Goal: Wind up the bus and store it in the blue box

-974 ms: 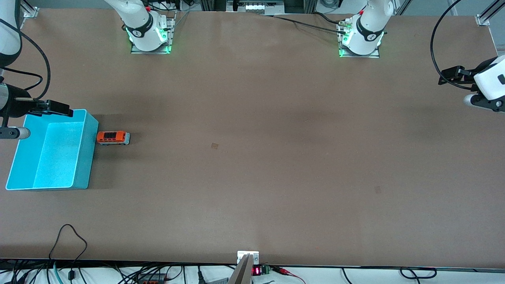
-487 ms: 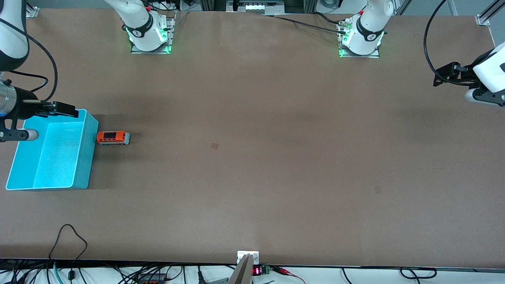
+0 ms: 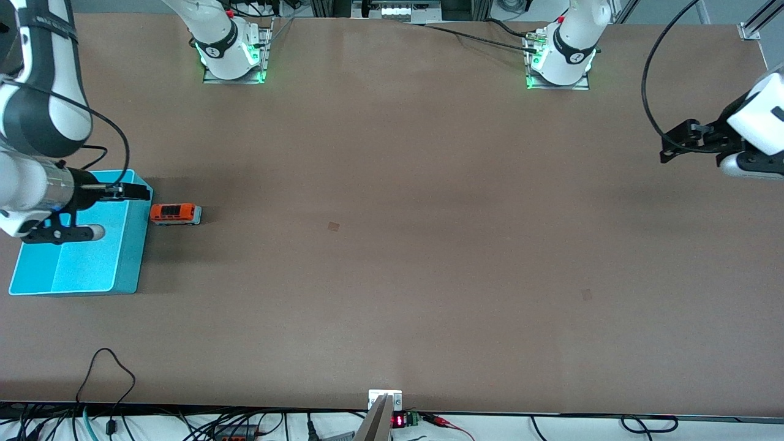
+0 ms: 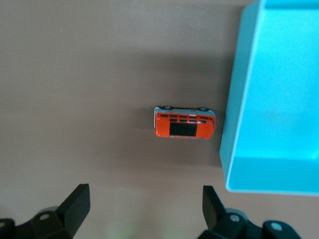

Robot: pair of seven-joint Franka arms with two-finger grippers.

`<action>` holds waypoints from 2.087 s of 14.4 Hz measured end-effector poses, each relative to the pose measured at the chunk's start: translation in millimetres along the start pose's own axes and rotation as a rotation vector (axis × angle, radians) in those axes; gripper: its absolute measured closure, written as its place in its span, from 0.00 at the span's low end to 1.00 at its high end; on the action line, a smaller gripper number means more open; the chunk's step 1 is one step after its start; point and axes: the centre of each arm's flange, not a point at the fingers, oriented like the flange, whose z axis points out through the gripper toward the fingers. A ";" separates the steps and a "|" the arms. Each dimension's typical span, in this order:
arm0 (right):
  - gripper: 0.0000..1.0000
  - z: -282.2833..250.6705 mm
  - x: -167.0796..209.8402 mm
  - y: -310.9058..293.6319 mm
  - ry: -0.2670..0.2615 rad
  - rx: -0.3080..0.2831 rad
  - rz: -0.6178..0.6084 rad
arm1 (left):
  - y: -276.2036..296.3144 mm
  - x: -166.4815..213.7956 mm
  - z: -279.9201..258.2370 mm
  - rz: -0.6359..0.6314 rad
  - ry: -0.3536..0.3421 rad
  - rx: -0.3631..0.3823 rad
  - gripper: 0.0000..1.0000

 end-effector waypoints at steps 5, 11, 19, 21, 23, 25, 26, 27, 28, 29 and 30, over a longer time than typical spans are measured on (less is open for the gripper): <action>0.00 63.3 4.2 9.6 0.005 -0.029 -0.394 | 2.3 -1.0 21.5 -0.008 -0.041 0.001 0.00; 0.00 123.0 8.3 31.0 0.123 -0.117 -0.992 | 11.3 0.4 25.9 -0.005 -0.041 0.002 0.00; 0.00 189.0 -8.9 31.1 0.148 -0.158 -1.213 | 77.5 -2.6 19.1 0.026 -0.023 0.014 0.00; 0.00 202.1 -12.1 29.4 0.152 -0.163 -1.231 | 75.8 -2.7 18.5 0.019 -0.021 0.017 0.00; 0.00 213.8 -13.9 28.7 0.154 -0.165 -1.245 | 69.8 -2.2 18.6 0.008 -0.021 0.017 0.00; 0.00 222.3 -13.8 28.5 0.157 -0.168 -1.254 | 69.5 -2.2 18.6 0.008 -0.021 0.017 0.00; 0.00 225.8 -12.8 28.9 0.160 -0.171 -1.260 | 69.4 -2.3 18.7 0.008 -0.022 0.017 0.00; 0.00 228.9 -11.9 29.6 0.162 -0.173 -1.263 | 69.1 -2.4 18.8 0.007 -0.024 0.017 0.00; 0.00 231.6 -11.3 30.6 0.163 -0.173 -1.265 | 68.7 -2.6 18.9 0.006 -0.025 0.017 0.00; 0.00 233.6 -11.0 31.5 0.164 -0.173 -1.265 | 68.3 -2.6 19.0 0.005 -0.025 0.017 0.00; 0.00 235.0 -10.6 32.2 0.165 -0.174 -1.265 | 68.2 -2.6 19.0 0.004 -0.025 0.017 0.00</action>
